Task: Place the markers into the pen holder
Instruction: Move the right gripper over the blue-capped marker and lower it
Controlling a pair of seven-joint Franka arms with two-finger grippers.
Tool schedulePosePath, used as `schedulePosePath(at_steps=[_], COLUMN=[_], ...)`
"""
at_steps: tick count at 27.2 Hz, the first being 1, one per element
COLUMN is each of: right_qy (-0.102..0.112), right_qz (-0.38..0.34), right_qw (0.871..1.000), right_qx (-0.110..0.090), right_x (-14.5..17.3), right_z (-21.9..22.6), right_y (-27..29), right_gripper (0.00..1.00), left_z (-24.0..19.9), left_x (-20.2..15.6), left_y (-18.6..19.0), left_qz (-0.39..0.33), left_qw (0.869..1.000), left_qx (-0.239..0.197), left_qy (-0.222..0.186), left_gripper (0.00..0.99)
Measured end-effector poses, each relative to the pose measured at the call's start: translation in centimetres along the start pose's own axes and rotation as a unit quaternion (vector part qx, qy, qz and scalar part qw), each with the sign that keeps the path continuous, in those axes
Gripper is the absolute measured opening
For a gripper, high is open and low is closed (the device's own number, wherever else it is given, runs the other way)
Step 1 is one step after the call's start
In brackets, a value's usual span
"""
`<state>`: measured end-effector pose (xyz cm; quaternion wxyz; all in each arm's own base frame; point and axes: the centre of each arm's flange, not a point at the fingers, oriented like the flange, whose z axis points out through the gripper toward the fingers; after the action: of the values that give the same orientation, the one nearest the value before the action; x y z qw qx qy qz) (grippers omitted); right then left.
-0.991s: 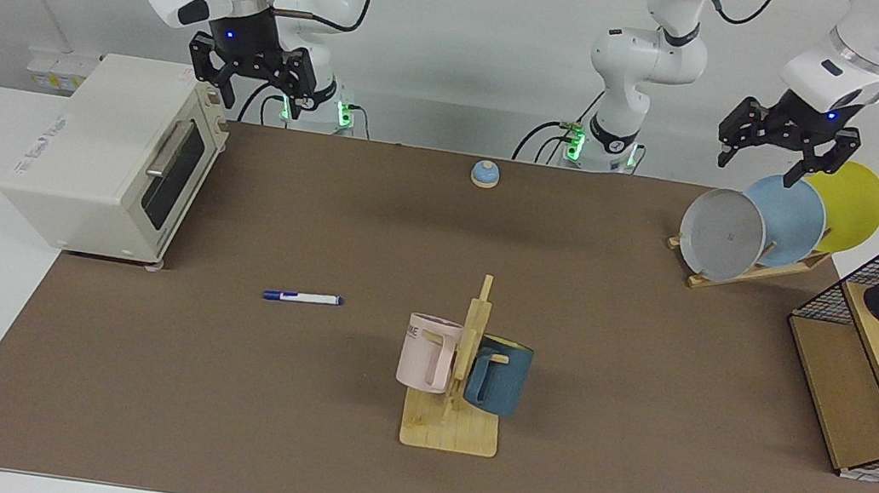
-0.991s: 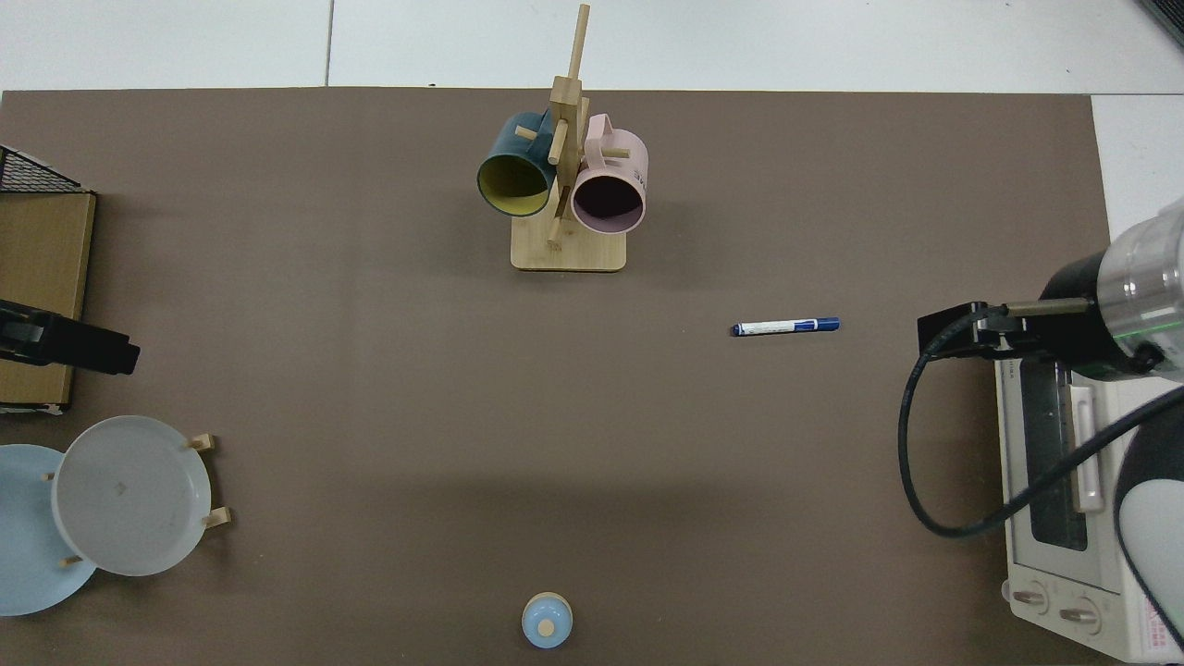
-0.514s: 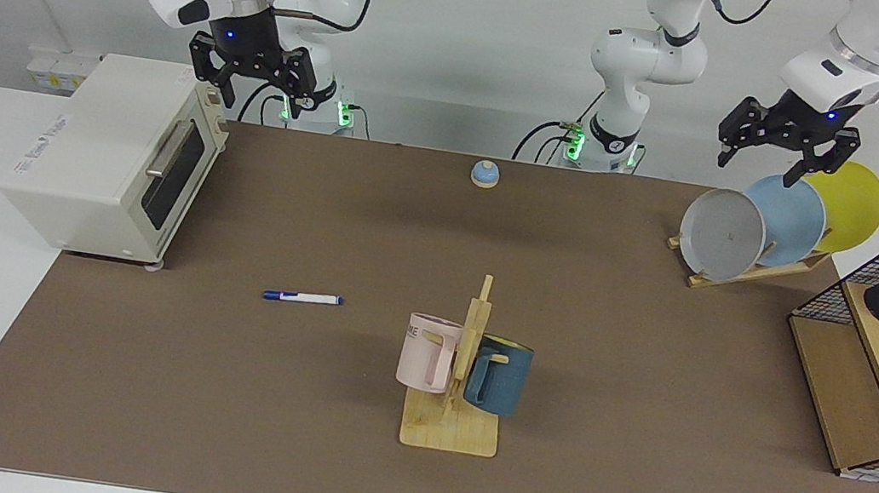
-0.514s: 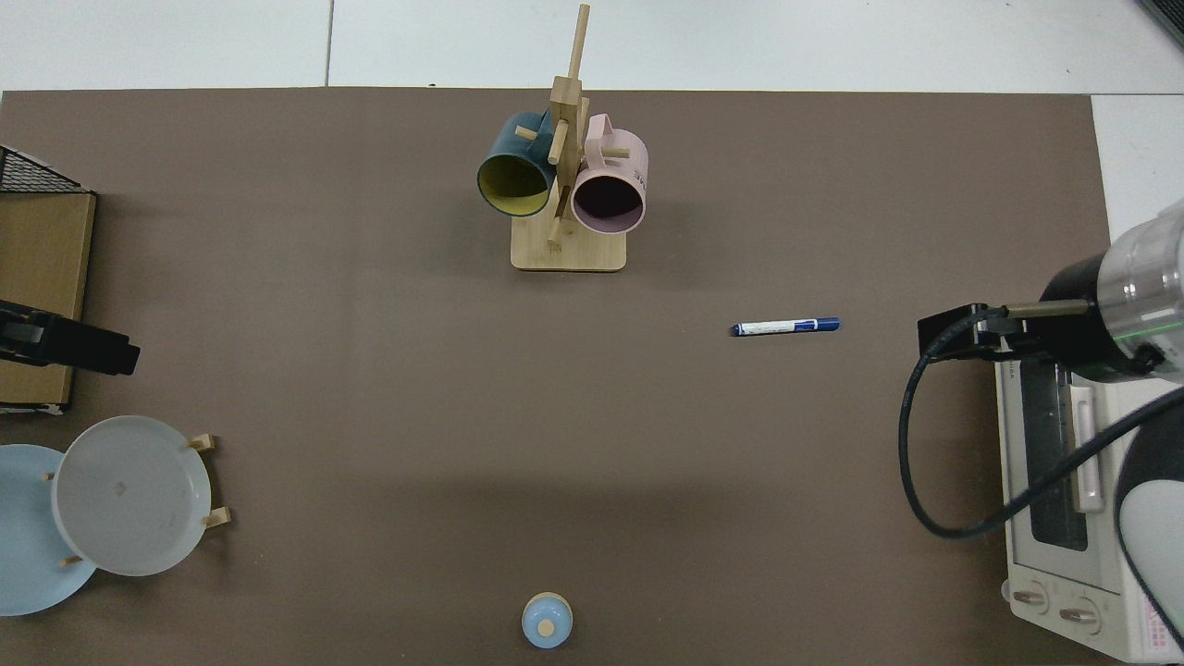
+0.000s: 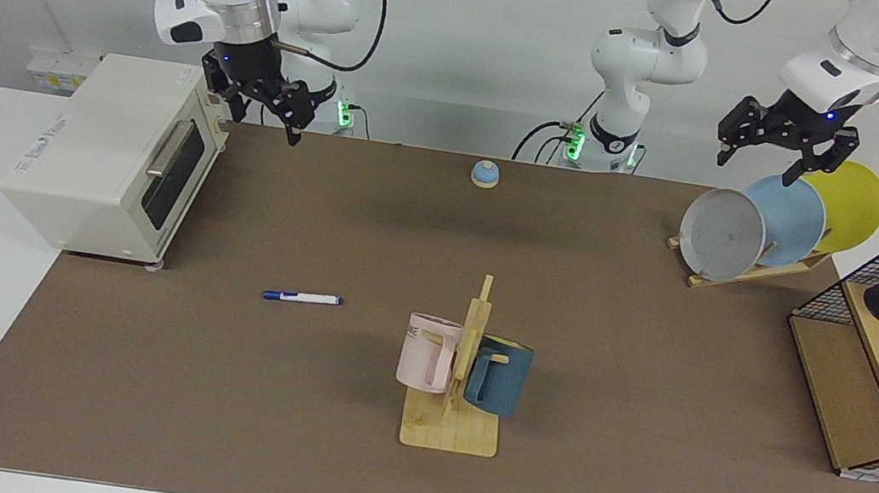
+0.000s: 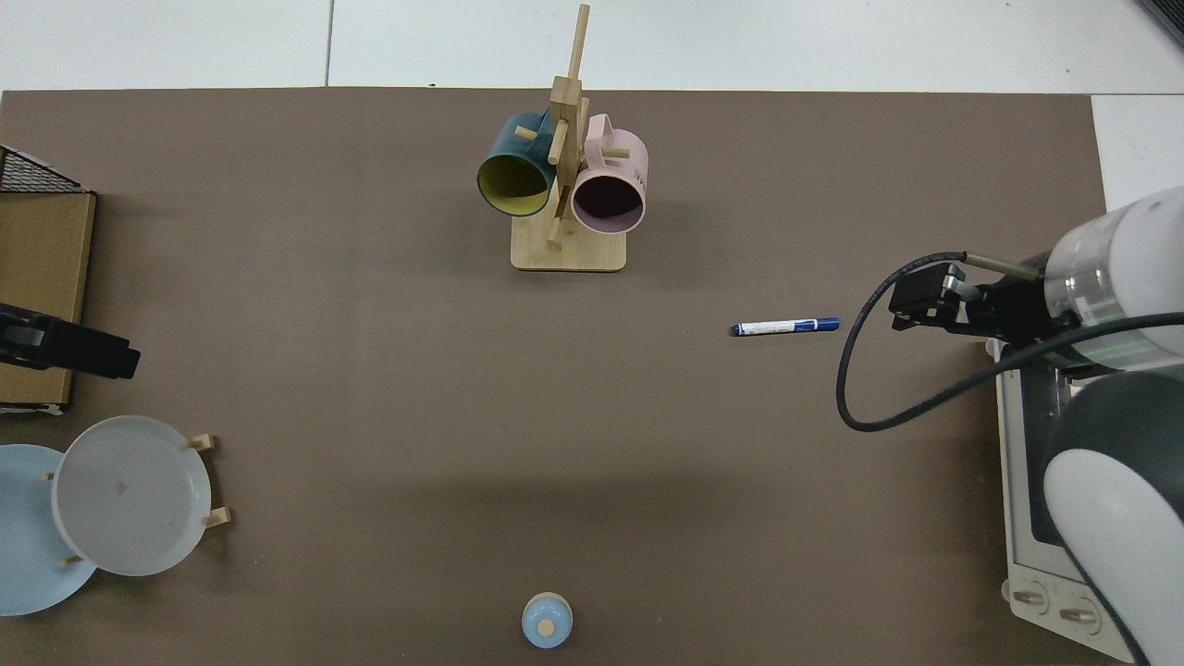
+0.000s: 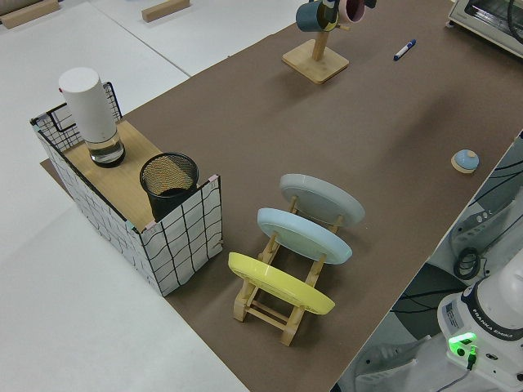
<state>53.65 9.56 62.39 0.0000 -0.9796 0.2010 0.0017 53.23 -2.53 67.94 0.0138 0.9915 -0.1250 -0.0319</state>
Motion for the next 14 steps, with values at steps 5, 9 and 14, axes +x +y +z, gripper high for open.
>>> schedulePosePath(at_steps=[5,9,14], right_qy=[-0.005,-0.013,-0.033], right_qz=[0.104,0.222,0.330], right_qw=[0.994,0.975,0.943], right_qx=[0.008,0.014,0.016], right_x=[1.1,2.6,4.1], right_z=[2.7,5.5,9.0], right_y=[-0.8,-1.9,-3.1], right_gripper=[1.00,1.00,1.00], left_z=[0.0,0.0,0.0], left_x=[0.0,0.0,0.0], left_y=[0.0,0.0,0.0], left_qz=[0.000,0.000,0.000], left_qw=[1.000,1.000,1.000], left_qx=[0.000,0.000,0.000], left_qy=[0.000,0.000,-0.001], left_gripper=[0.991,0.991,0.991])
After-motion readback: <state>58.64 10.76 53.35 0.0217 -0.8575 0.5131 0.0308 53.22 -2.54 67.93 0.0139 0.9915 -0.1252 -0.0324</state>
